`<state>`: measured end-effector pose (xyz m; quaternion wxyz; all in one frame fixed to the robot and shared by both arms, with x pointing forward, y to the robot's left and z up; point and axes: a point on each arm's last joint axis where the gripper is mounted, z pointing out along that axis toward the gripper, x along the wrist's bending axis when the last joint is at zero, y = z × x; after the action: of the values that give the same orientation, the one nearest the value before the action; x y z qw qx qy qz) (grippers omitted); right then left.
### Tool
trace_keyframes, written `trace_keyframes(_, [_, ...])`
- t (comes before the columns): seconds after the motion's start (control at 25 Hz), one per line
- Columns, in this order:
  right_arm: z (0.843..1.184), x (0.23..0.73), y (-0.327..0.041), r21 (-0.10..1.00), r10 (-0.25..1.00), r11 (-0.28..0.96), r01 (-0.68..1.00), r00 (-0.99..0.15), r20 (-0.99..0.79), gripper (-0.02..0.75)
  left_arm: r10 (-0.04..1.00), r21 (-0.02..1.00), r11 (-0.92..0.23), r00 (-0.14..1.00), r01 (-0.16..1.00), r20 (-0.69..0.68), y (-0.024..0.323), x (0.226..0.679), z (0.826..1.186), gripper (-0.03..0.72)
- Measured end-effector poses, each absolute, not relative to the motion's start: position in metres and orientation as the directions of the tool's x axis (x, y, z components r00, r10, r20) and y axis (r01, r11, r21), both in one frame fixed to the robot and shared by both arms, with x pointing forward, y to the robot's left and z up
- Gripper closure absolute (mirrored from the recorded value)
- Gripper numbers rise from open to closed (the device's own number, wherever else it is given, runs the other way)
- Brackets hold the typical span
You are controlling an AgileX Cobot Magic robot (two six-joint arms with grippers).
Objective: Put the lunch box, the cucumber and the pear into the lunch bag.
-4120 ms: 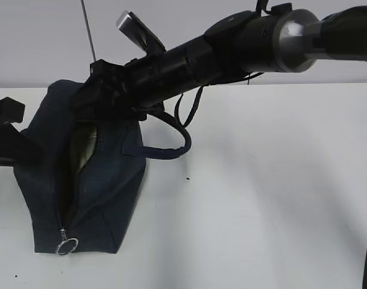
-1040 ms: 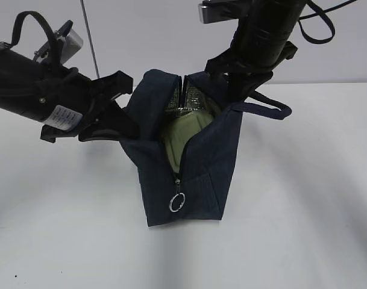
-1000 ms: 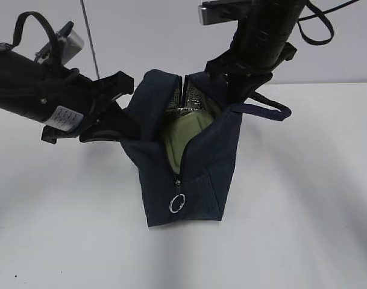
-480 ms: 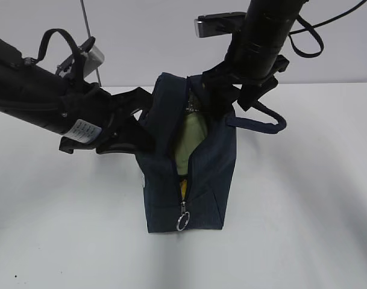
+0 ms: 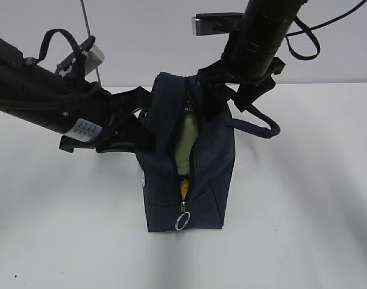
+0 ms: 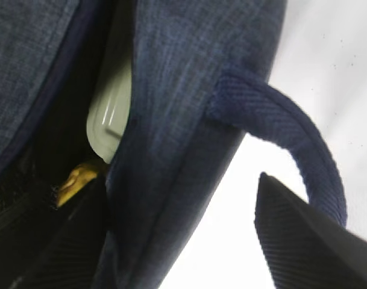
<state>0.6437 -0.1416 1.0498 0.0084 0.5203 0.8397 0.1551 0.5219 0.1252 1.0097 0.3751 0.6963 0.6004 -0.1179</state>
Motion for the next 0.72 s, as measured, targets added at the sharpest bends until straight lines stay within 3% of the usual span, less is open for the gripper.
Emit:
trace_keyframes(0.2, [1.066,0.637,-0.14,0.313,0.857,0.42,0.852,-0.486,0.173,0.152,0.748,0.381,0.002,0.252,0.925,-0.614,0.125,0.522,1.01,0.669])
trace_keyframes(0.4, [1.11,0.618,-0.147,0.413,0.844,0.421,0.808,-0.515,0.147,0.152,0.75,0.382,-0.002,0.254,0.924,-0.611,0.125,0.522,1.009,0.647])
trace_keyframes(0.72, [1.172,0.57,-0.163,0.541,0.834,0.408,0.736,-0.542,0.109,0.153,0.752,0.385,-0.009,0.26,0.923,-0.606,0.126,0.522,1.009,0.54])
